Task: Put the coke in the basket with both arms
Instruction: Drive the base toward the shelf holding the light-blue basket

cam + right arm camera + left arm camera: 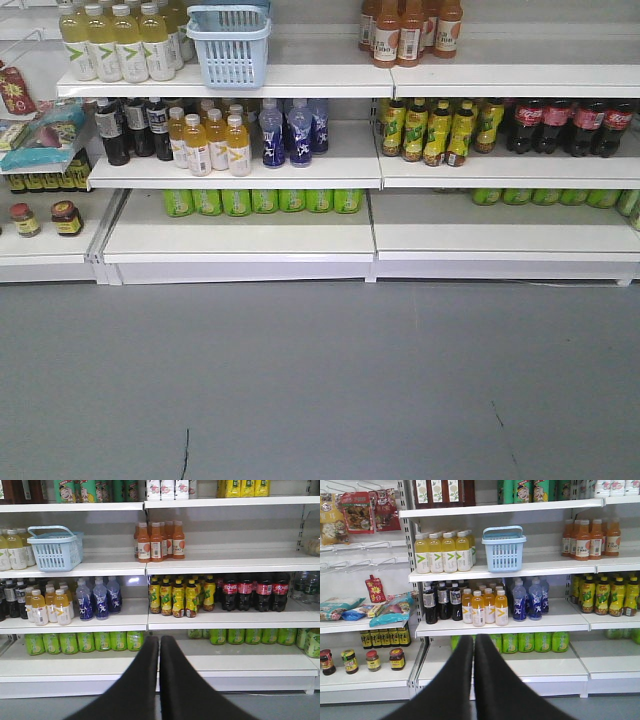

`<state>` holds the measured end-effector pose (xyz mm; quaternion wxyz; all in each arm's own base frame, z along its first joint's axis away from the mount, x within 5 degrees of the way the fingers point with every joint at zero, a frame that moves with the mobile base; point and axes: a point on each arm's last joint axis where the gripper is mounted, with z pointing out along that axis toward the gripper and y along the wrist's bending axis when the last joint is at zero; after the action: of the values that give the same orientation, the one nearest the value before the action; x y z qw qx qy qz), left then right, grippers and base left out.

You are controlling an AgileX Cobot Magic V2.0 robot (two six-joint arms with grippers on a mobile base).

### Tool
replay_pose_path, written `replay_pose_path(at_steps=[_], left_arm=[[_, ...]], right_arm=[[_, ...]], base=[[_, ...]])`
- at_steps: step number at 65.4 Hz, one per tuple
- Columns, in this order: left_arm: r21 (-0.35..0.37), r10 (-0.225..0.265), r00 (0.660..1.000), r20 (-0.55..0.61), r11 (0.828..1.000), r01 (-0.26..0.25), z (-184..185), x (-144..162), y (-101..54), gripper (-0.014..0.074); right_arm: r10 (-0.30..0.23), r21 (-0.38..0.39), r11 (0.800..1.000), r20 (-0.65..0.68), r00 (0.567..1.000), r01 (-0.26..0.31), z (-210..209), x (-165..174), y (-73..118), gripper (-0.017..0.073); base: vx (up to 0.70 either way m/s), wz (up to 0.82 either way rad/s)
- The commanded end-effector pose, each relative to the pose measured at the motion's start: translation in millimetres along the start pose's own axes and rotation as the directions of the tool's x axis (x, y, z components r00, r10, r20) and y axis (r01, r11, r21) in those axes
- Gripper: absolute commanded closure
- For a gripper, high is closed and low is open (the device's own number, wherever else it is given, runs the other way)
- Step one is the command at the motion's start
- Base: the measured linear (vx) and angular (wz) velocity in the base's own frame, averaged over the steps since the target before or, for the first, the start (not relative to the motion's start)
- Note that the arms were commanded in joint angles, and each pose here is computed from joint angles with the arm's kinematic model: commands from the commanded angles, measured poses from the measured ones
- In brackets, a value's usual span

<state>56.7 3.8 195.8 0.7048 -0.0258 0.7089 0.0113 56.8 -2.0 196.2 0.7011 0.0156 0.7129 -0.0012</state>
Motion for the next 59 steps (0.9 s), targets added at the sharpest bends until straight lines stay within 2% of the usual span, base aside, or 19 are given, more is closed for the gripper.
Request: replay_pose_path(at_steps=[1,59], left_arm=[[0.022,-0.018,0.995,0.098,1.000,0.016,-2.6,-14.6,-1.9,0.0600],[0.022,-0.018,0.995,0.098,1.000,0.016,-2.6,-14.6,-1.9,0.0600]], right_arm=[[-0.015,-0.012,1.000,0.074,0.997,0.016,-0.8,-4.4,1.3,0.0564],[-0.015,-0.012,1.000,0.074,0.997,0.016,-0.8,-4.4,1.3,0.0564]], base=[[0.00,0.00],[0.01,0.00]])
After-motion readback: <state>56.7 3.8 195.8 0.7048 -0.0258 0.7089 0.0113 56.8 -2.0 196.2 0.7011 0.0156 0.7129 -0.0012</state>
